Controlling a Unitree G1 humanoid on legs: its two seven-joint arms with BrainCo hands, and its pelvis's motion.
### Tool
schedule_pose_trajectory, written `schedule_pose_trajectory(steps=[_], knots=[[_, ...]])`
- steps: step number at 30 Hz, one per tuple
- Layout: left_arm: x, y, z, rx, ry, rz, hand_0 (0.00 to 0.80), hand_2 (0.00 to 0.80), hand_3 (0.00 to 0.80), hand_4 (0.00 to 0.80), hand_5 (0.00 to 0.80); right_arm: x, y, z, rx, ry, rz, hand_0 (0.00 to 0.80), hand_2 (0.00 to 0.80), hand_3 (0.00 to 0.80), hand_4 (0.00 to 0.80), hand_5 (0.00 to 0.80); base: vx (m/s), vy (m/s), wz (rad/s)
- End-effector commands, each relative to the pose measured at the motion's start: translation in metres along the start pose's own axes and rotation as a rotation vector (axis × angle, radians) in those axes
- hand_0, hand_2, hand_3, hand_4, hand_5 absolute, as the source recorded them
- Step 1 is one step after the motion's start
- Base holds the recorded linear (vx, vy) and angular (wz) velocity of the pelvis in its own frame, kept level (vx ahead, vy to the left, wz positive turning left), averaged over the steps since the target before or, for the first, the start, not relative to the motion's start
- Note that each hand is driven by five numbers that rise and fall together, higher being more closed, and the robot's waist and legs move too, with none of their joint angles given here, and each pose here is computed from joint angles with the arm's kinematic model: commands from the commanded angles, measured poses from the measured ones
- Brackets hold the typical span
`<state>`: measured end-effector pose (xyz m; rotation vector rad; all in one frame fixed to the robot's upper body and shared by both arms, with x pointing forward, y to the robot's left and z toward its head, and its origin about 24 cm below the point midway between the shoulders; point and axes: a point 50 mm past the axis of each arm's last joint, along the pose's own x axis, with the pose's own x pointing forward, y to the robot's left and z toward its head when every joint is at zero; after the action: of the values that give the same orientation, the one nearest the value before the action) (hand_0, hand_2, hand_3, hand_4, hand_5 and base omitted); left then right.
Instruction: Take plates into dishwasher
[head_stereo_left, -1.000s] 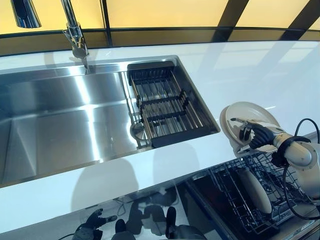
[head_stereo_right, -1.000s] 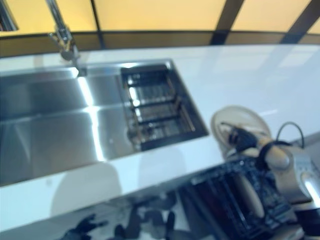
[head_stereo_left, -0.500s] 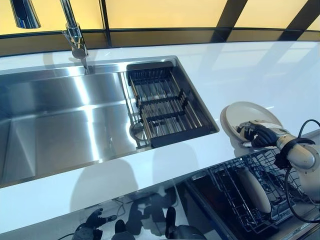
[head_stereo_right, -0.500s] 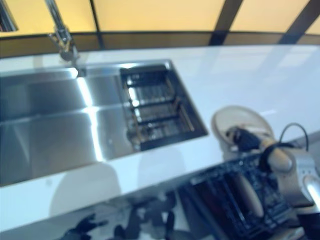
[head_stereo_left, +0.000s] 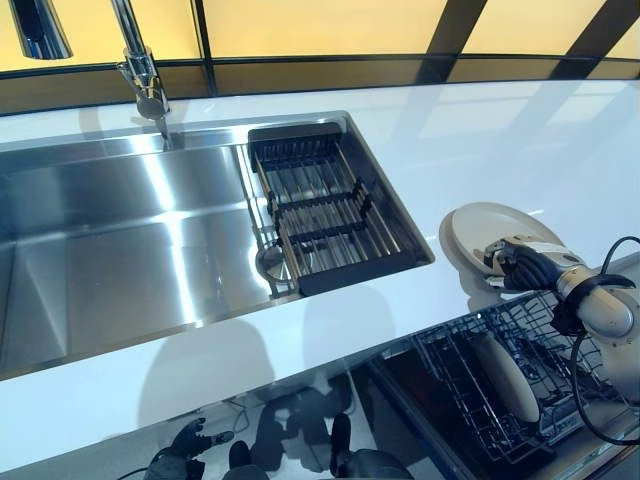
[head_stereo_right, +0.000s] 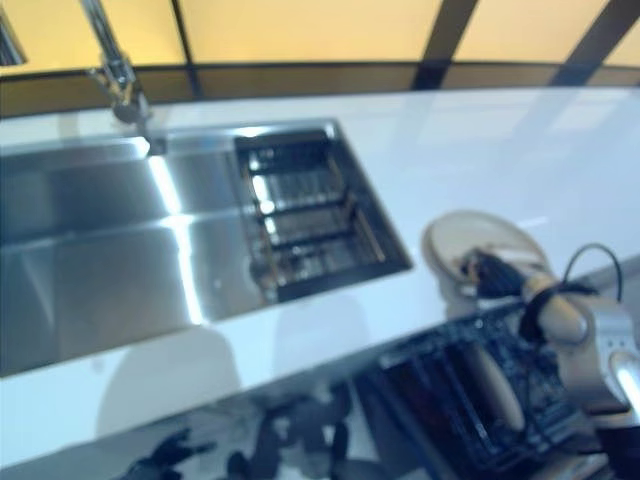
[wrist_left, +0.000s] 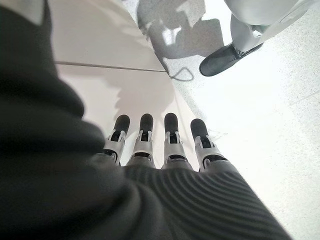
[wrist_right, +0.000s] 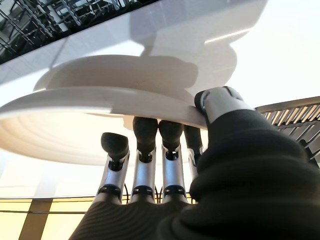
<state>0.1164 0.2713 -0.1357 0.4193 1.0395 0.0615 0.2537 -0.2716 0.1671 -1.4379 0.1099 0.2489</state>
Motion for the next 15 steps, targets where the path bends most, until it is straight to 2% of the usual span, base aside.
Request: schedule_pose_trajectory(steps=[1, 15], knots=[[0.003, 0.010, 0.006, -0.013, -0.013, 0.046, 0.000, 0.000, 0.000, 0.000, 0.000, -0.005, -0.016, 0.002, -0.032, -0.004, -0.097, 0.800, 0.800, 0.800, 0.800, 0.800, 0.000, 0.000, 0.00], [0.002, 0.008, 0.003, -0.014, -0.002, 0.046, 0.000, 0.000, 0.000, 0.000, 0.000, -0.008, -0.052, 0.002, -0.047, -0.007, -0.300, 0.800, 0.800, 0.800, 0.800, 0.800, 0.000, 0.000, 0.00]])
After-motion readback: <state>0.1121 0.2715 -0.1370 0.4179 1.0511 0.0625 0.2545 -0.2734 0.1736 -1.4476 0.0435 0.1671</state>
